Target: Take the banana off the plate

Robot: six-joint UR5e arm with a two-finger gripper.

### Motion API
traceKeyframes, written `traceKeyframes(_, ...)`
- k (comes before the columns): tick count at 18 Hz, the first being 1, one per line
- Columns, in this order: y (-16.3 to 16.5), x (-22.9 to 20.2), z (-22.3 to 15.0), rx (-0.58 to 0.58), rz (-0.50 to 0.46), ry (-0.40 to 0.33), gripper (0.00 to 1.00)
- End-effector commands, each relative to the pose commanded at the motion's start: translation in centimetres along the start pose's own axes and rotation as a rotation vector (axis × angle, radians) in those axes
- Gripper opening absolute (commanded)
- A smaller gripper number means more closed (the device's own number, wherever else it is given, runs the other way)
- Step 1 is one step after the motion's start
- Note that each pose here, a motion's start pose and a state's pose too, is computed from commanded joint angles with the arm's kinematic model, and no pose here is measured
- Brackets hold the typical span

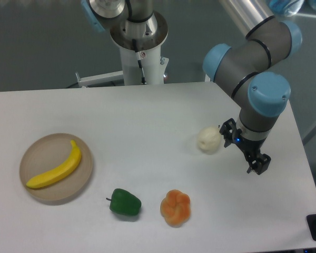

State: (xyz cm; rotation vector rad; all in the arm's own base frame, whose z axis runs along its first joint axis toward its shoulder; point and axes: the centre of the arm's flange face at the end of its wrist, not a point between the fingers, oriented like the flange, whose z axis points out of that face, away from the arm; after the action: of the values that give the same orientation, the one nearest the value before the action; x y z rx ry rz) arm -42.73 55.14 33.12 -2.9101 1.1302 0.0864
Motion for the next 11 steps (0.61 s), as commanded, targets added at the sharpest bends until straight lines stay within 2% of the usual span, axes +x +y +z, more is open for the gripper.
traceKeyframes(5, -2.2, 0.3, -0.1, 0.032, -0.018, -0.001, 1.00)
traceKeyframes(7, -5.7, 0.7, -0.4, 0.075, -0.085, -0.004, 1.00)
traceKeyframes(9, -9.9, 1.3, -0.9, 0.087, -0.203, -0.004, 1.00)
traceKeyframes(11, -13.7, 2.8, -1.2, 0.137, -0.236, 0.016, 1.00)
